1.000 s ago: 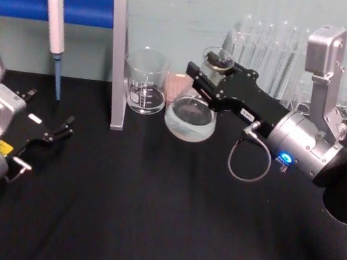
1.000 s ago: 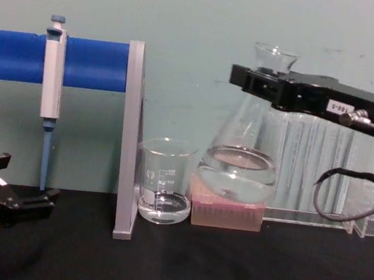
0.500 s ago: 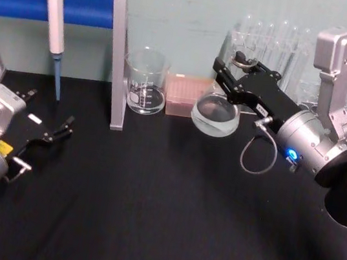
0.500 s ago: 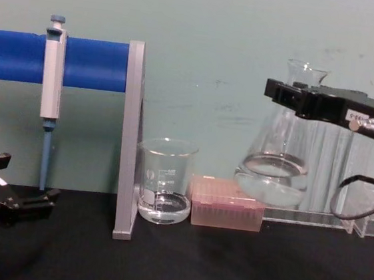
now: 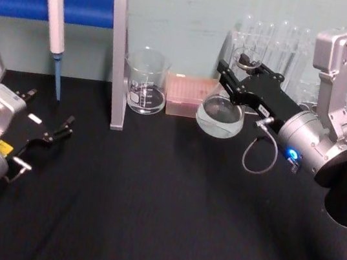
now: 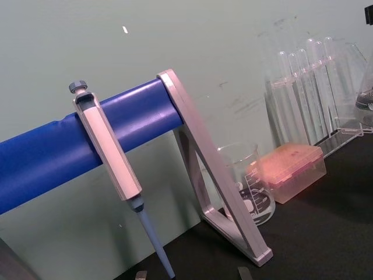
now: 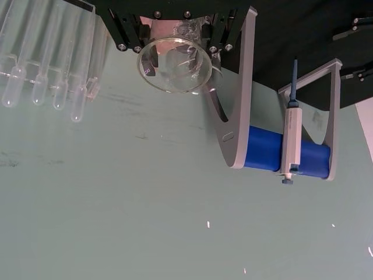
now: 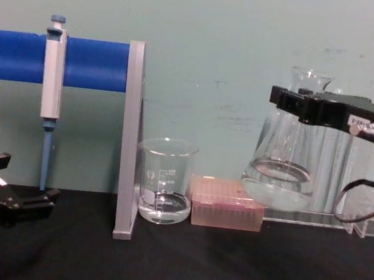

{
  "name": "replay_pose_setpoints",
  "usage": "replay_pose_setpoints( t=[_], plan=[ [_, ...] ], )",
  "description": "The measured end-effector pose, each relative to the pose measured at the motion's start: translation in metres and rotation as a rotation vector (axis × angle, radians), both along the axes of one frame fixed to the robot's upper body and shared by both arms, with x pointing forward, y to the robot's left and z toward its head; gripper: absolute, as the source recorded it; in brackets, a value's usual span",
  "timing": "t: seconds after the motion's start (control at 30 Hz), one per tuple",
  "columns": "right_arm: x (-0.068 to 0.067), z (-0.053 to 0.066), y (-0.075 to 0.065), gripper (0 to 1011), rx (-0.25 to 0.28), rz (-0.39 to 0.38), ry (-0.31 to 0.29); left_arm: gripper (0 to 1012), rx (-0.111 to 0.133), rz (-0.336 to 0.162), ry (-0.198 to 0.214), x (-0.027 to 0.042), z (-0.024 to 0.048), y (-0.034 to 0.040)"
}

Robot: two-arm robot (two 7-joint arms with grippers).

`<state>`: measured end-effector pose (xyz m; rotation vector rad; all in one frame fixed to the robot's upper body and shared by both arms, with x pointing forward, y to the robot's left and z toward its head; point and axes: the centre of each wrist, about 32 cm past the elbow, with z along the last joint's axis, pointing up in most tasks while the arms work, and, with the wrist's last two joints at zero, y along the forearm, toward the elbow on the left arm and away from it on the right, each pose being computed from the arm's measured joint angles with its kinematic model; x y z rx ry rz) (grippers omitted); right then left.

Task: Grasp the erlenmeyer flask with one hand, shake it three times, then place it back.

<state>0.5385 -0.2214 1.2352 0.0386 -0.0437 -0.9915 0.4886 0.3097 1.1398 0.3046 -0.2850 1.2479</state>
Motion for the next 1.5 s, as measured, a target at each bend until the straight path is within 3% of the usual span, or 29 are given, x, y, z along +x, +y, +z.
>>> replay_pose_setpoints(
  t=[0.37,1.5],
  plan=[
    [0.0,-0.002,0.001,453,-0.009,0.038,0.01,1001,0.0,0.0,0.0,0.0,0.0,0.0],
    [0.002,-0.023,0.01,453,-0.04,0.293,0.037,1001,0.0,0.0,0.0,0.0,0.0,0.0]
  ],
)
